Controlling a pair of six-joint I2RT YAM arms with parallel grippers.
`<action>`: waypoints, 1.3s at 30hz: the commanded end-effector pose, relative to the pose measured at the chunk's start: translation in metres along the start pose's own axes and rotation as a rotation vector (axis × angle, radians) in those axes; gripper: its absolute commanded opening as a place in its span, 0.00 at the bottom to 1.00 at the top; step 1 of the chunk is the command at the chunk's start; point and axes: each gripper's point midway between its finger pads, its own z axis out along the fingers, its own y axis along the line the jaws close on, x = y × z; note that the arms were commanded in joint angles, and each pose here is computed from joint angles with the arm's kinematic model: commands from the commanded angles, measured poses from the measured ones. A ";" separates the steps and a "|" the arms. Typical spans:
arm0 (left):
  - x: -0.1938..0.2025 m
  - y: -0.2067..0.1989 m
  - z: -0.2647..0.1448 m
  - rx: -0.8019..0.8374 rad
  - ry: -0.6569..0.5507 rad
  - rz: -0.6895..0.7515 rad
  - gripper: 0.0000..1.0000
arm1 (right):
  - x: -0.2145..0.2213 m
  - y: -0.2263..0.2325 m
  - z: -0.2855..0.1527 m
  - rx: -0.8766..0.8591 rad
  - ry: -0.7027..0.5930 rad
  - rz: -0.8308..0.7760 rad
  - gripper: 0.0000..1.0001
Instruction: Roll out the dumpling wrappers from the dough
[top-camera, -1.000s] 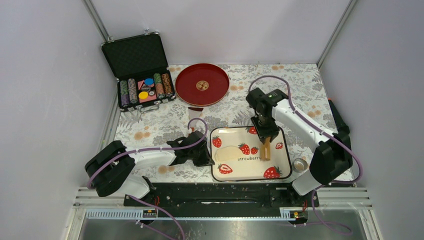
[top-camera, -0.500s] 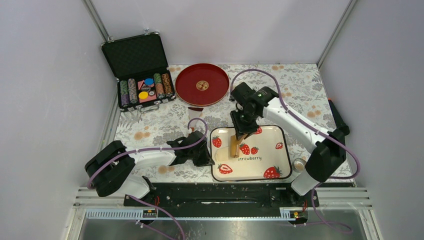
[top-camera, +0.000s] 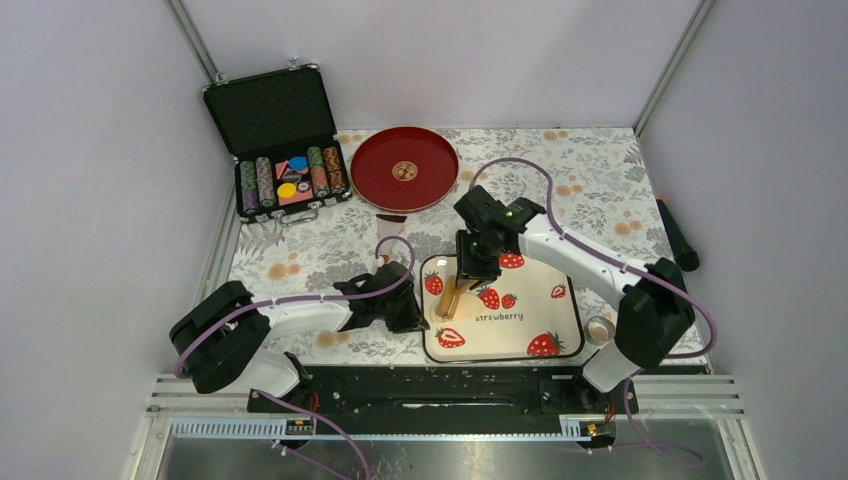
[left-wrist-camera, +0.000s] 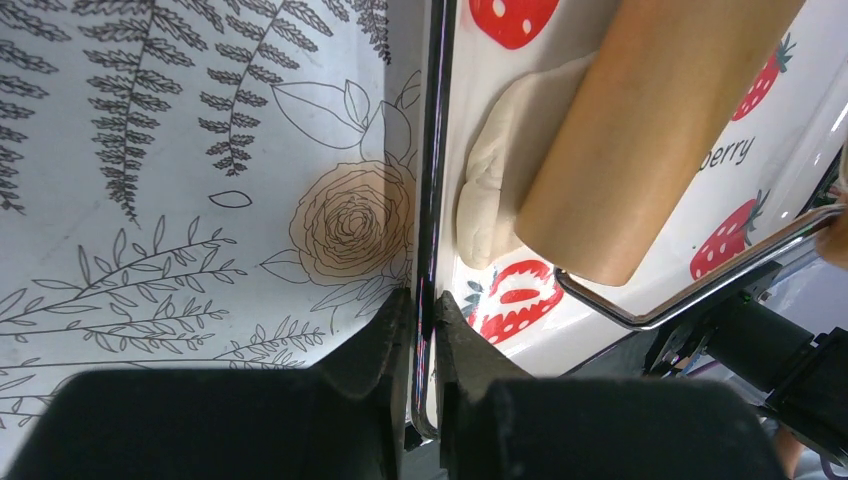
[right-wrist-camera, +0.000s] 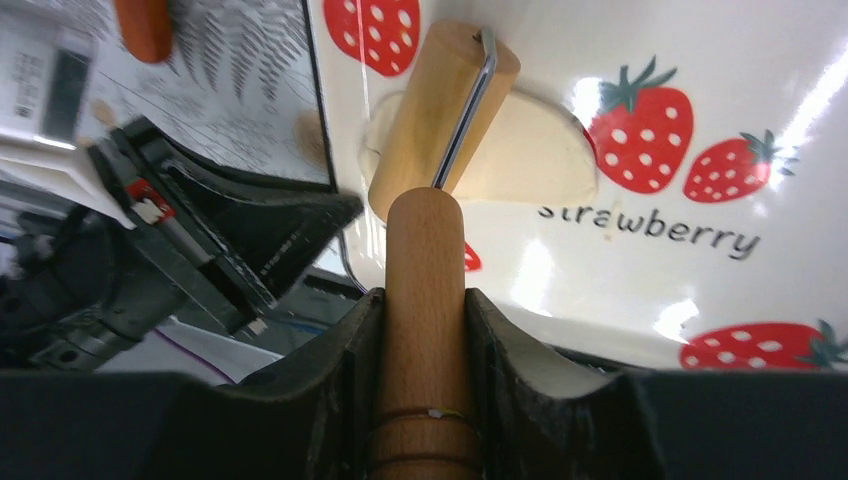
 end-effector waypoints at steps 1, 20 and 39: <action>0.006 0.041 0.001 -0.144 -0.004 -0.003 0.00 | -0.005 0.018 0.000 -0.114 -0.091 0.183 0.00; 0.005 0.041 0.001 -0.140 -0.007 -0.004 0.00 | 0.015 0.005 -0.005 -0.126 -0.093 0.252 0.00; 0.005 0.042 0.000 -0.140 -0.011 -0.004 0.00 | 0.014 0.002 -0.045 -0.169 -0.195 0.434 0.00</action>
